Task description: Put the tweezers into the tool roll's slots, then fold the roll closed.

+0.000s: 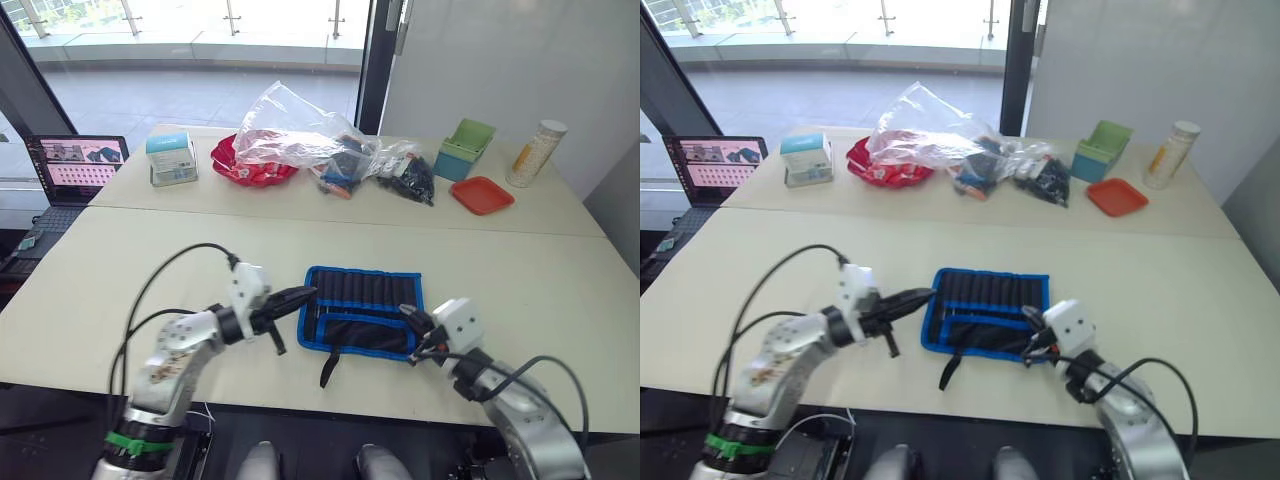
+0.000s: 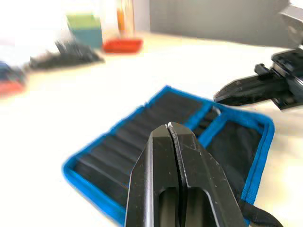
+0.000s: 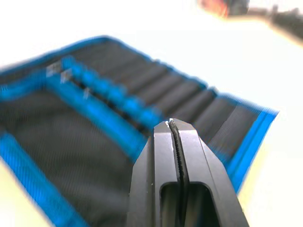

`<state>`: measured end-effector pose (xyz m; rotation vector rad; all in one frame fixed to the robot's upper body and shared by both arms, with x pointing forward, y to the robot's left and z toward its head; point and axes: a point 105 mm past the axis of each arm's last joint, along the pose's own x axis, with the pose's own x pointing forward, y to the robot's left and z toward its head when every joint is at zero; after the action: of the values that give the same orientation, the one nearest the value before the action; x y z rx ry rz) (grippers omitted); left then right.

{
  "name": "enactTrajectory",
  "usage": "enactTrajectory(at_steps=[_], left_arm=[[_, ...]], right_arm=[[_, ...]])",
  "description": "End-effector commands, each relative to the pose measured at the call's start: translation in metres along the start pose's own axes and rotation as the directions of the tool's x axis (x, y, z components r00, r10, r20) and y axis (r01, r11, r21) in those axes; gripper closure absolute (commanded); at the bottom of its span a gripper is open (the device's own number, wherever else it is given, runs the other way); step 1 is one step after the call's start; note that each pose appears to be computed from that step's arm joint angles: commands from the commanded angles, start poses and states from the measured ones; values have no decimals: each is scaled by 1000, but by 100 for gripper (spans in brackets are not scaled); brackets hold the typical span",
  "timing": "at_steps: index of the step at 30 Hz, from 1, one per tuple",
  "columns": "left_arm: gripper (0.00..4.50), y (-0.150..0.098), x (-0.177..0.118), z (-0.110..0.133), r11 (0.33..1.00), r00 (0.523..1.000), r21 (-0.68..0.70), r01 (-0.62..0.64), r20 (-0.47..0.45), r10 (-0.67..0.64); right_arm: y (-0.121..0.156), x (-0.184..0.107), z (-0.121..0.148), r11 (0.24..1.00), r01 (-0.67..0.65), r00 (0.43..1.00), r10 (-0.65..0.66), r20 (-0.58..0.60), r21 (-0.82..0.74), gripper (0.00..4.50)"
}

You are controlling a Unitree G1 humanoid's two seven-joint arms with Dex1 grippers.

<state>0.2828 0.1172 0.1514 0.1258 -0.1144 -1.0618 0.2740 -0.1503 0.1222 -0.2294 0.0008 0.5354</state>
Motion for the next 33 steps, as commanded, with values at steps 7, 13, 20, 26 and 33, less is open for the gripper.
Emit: enactTrajectory(at_steps=[7, 13, 20, 26, 33], left_arm=[[197, 11, -72, -1, 993, 984, -22, 113, -139, -115], [103, -2, -76, -13, 988, 972, -75, 137, -182, -149], [103, -6, -75, -15, 987, 972, -91, 133, -183, -148], [103, -6, -75, -16, 988, 971, -86, 131, -188, -145], [101, -7, -73, -17, 987, 971, -93, 132, -190, -148]], right_arm=[[-42, -10, -14, 944, 80, 963, 10, -270, 321, 198], [-35, -15, -36, 850, 136, 933, 63, -355, 508, 198], [-12, -8, -32, 725, 81, 946, 160, -282, 684, 198], [-20, -3, -29, 660, 105, 963, 118, -241, 744, 198], [-35, -6, -35, 598, 169, 968, 46, -245, 783, 380]])
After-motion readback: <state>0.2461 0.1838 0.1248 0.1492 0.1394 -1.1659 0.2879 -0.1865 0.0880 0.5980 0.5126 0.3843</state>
